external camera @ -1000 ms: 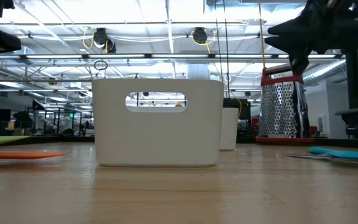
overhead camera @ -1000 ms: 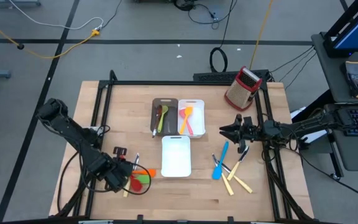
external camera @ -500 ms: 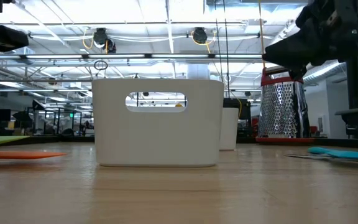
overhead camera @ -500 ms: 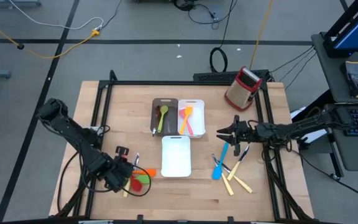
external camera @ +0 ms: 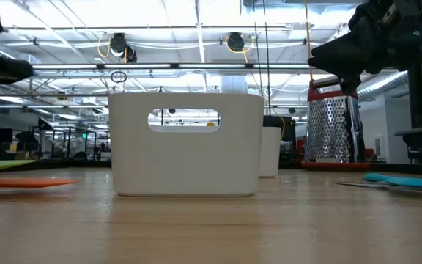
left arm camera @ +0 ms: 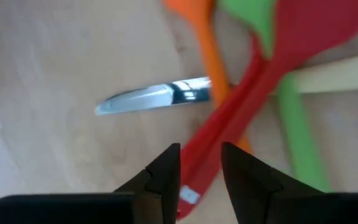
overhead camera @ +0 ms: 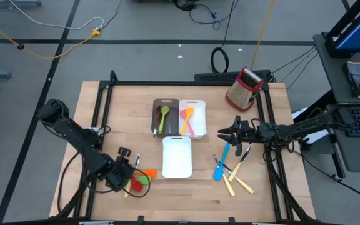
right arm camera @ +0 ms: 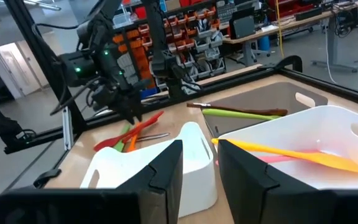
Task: Pick & Place Kitchen Items
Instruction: Put the red serving spoon into the black bin
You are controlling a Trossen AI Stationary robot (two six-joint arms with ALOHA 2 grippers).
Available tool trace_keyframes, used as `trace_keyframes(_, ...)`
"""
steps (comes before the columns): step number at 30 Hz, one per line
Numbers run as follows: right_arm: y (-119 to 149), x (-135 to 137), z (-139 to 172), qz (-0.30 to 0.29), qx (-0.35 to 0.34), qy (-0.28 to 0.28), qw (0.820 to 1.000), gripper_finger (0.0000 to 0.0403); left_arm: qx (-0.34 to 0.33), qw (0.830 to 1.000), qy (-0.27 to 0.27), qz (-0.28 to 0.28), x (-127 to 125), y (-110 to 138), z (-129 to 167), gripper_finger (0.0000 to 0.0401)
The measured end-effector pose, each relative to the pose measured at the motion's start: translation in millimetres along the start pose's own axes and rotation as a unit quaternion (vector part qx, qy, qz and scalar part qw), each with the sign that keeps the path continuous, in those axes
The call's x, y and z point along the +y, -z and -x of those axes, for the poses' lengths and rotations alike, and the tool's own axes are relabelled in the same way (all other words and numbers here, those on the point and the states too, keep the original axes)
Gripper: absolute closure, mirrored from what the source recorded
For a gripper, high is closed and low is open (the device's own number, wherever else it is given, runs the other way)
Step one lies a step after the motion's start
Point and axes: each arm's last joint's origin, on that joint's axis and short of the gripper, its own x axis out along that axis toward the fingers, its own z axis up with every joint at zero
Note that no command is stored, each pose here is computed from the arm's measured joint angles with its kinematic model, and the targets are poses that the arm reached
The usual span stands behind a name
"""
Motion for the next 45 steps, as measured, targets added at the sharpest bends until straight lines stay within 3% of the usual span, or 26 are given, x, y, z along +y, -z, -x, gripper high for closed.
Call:
trace_keyframes(5, 0, 0, 0, 0.0, -0.001, 0.0, 1.0, 0.031, -0.004, 1.0, 0.017, -0.002, -2, -1, -1, 0.0284)
trace_keyframes(10, 0, 0, 0, 0.0, -0.001, 0.0, 1.0, 0.031, -0.032, 0.997, 0.058, -0.041, -13, -4, 2, 0.0284)
trace_keyframes(24, 0, 0, 0, -0.001, -0.002, 0.003, 1.0, 0.031, -0.066, 0.99, 0.042, -0.115, -26, -18, -17, 0.0284)
trace_keyframes(27, 0, 0, 0, -0.012, -0.002, 0.003, 1.0, 0.031, -0.058, 0.992, 0.024, -0.105, -25, -19, -21, 0.0284)
trace_keyframes(41, 0, 0, 0, -0.025, -0.001, 0.002, 1.0, 0.031, -0.053, 0.993, 0.028, -0.103, -24, -19, -21, 0.0285)
trace_keyframes(45, 0, 0, 0, -0.025, -0.001, 0.002, 1.0, 0.031, -0.051, 0.993, 0.03, -0.106, -25, -20, -19, 0.0314)
